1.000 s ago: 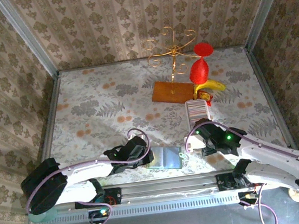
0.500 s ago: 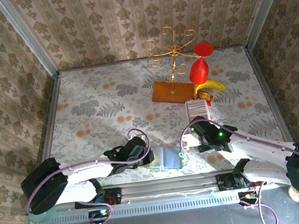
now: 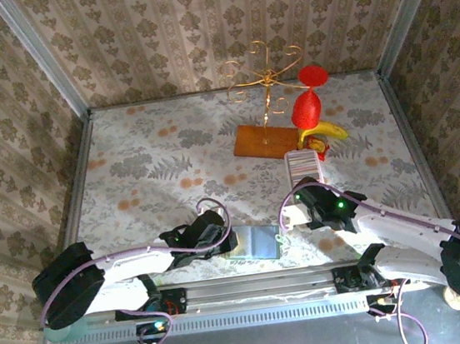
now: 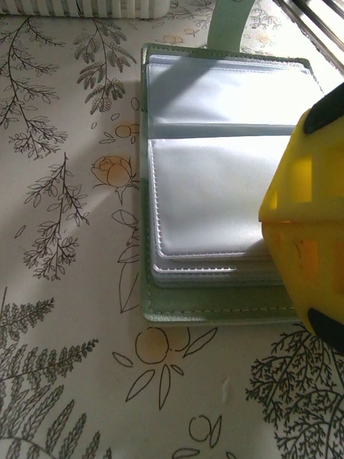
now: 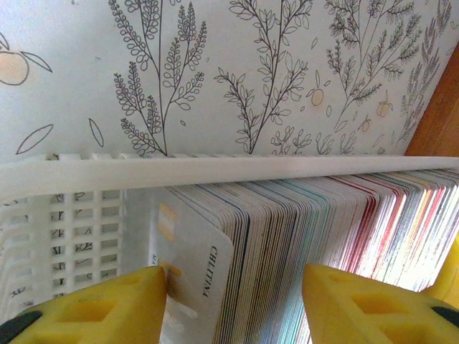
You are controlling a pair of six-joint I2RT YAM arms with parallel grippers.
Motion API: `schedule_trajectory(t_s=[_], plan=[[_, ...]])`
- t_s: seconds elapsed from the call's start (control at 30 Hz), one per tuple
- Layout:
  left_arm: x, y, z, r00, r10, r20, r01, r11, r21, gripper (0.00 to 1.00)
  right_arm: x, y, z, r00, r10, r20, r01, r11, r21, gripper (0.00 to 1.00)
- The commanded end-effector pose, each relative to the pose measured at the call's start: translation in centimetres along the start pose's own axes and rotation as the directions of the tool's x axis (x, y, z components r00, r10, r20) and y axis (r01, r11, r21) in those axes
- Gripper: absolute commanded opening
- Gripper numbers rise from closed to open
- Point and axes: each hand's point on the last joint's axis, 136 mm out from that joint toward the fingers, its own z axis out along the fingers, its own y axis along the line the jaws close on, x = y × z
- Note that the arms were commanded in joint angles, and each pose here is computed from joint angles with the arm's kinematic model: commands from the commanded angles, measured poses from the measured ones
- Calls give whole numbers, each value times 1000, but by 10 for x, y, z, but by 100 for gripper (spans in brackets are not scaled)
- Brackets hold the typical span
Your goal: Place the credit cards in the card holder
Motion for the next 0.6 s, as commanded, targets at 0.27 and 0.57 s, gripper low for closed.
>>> schedule_trajectory(t_s=[0.27,0.57], plan=[[20,23,3,998,-7,-60,2,997,-83,0,4,-11,-10,1000,1,-12,-1,999,32,35],[22,24,3,998,-11,-59,6,996,-88,0,1,-16,-17,1000,20,12,-21,999,44,22]])
